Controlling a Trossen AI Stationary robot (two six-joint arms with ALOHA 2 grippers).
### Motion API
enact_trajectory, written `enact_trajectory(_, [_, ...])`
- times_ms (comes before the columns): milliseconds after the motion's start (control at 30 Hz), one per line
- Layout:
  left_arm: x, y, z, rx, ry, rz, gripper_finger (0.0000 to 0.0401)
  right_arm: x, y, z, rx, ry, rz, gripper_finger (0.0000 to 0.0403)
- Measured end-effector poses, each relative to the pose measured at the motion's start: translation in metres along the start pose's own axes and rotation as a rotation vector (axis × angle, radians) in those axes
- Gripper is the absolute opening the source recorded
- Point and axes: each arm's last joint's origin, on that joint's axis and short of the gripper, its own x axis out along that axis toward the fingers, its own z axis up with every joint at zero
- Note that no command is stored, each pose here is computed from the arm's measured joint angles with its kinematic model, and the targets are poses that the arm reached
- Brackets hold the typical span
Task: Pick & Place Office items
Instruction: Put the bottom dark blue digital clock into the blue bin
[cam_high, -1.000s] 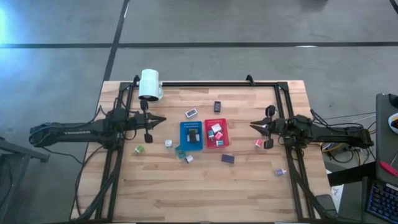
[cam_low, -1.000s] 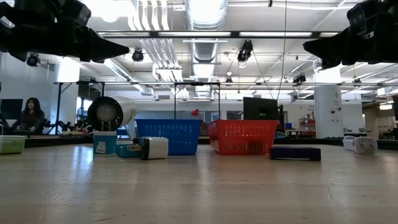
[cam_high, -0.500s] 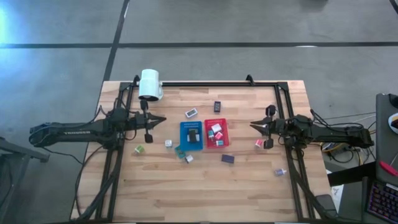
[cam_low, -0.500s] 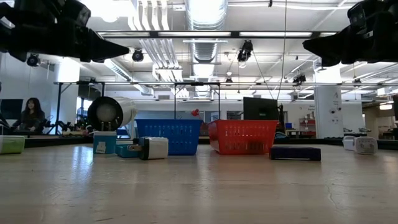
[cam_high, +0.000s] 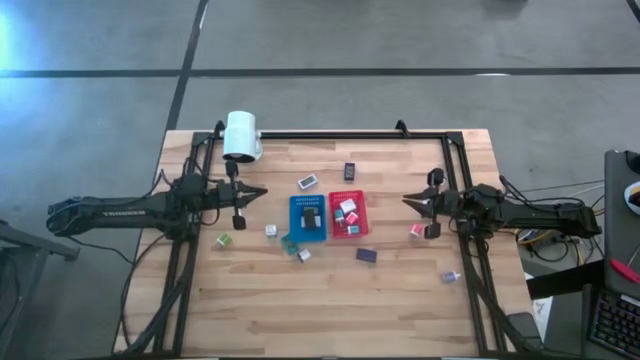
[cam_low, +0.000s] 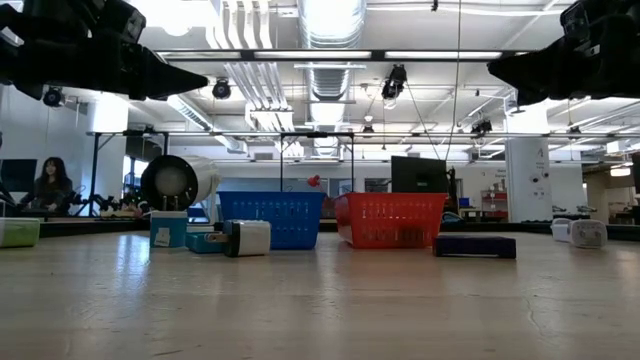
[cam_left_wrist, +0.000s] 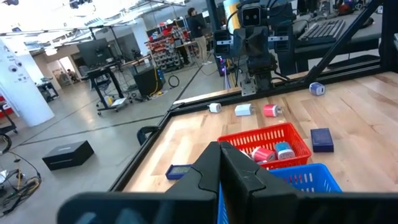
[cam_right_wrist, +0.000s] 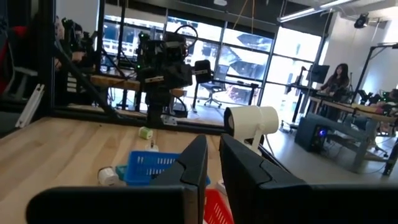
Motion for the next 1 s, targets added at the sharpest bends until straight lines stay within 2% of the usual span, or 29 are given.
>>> enact_trajectory(133, [0.0, 0.0, 0.0, -0.007, 0.0, 0.0, 0.0012, 0.0, 0.0, 0.0, 0.049, 0.001, 0.004, 0.0038])
enact_trajectory(467, [0.0, 0.0, -0.001, 0.0, 0.01, 0.008, 0.0012, 0.011, -0.002, 0.017, 0.063, 0.118, 0.023, 0.0038])
enact_trajectory(867, [0.0, 0.0, -0.001, -0.003, 0.011, 0.009, 0.0012, 0.043, 0.004, 0.03, 0.157, 0.553, 0.08, 0.0038])
enact_trajectory(1000, [0.0, 0.0, -0.001, -0.003, 0.011, 0.009, 0.0012, 0.059, 0.014, 0.04, 0.172, 0.635, 0.131, 0.0038])
